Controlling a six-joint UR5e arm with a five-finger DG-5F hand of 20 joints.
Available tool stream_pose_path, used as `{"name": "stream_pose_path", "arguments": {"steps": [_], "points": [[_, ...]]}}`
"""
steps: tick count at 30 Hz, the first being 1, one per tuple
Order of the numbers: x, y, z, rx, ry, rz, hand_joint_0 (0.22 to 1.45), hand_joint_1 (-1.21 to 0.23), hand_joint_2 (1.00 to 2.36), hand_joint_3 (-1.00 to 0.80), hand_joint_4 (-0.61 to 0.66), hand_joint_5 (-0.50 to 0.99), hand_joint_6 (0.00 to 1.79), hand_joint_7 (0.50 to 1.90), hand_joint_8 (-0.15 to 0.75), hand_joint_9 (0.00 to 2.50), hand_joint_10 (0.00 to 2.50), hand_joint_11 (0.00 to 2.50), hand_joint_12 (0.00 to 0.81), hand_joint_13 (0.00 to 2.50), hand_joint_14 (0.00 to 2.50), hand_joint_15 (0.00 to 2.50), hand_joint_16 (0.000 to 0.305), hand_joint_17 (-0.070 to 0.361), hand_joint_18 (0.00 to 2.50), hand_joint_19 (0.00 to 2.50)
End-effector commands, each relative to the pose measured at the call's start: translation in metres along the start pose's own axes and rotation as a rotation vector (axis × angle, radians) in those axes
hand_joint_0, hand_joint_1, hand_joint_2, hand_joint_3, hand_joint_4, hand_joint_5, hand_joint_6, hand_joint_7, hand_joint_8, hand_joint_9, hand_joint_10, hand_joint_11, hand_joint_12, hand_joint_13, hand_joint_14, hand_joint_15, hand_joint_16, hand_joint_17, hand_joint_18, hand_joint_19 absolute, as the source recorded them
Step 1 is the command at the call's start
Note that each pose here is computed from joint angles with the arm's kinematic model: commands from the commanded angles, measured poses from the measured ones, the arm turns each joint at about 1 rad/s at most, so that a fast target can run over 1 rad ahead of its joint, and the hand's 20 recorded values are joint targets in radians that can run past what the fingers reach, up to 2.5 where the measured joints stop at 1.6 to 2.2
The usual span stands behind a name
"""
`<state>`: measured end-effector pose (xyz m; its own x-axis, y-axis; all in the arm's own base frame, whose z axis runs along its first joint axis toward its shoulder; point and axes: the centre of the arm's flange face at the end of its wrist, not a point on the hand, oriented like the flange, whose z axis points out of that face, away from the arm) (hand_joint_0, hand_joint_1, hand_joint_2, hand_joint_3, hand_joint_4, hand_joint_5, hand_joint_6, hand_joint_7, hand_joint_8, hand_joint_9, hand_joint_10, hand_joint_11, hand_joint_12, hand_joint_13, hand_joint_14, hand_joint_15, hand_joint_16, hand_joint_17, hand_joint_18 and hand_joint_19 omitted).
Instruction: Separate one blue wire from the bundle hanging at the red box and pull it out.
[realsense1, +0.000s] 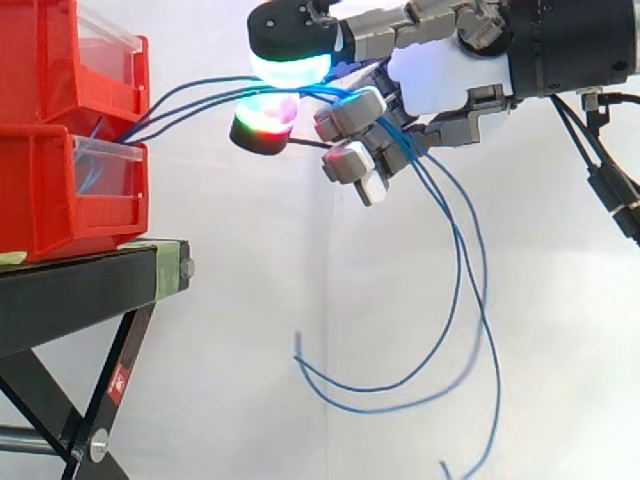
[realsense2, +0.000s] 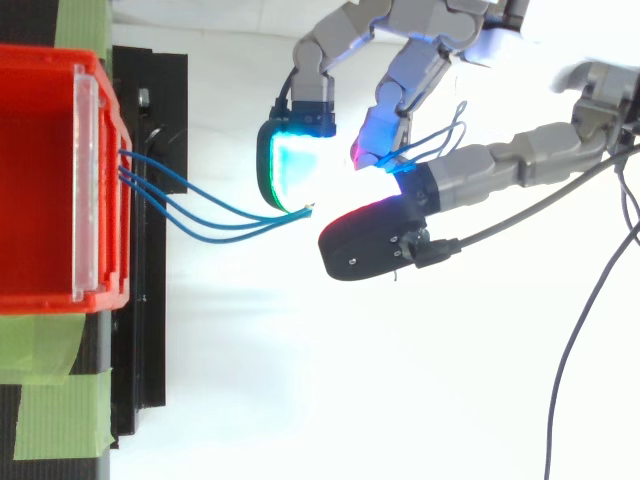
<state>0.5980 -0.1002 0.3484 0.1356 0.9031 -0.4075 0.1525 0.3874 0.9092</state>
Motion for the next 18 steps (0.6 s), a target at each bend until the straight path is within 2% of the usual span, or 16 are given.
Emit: {"name": "stream_pose_path", "arguments": {"steps": [1,3,5,11,18], "points": [[0.0000,-0.0002,-0.0001,0.002,0.000,0.000,0.56,-0.70,1.10,-0.08,0.02,-0.14,0.94,1.01,0.369,1.23,0.48,1.50,0.555,1.23,0.01,1.15,0.072,0.162,1.21,0.70],[0.0000,-0.0002,-0.0001,0.002,0.000,0.001,0.56,-0.71,1.09,-0.07,0.06,-0.15,0.94,0.99,0.374,1.20,0.50,1.48,0.548,1.22,0.01,1.15,0.072,0.162,1.19,0.69],[-0.0003,0.0006,-0.0004,0.000,0.000,0.002,0.58,-0.74,1.00,-0.05,0.08,-0.16,0.95,0.97,0.377,1.18,0.49,1.50,0.549,1.21,0.01,1.16,0.071,0.160,1.18,0.69],[0.0000,-0.0002,-0.0001,0.002,0.000,0.003,0.62,-0.88,1.02,-0.06,0.16,-0.21,0.97,0.94,0.321,1.02,0.43,1.59,0.475,1.12,0.02,1.21,0.060,0.136,1.04,0.71],[0.0002,0.0000,0.0001,0.000,0.000,0.005,0.64,-0.94,1.02,-0.10,0.17,-0.24,0.97,0.94,0.296,0.89,0.35,1.66,0.450,1.03,0.02,1.20,0.057,0.128,0.96,0.69]]}}
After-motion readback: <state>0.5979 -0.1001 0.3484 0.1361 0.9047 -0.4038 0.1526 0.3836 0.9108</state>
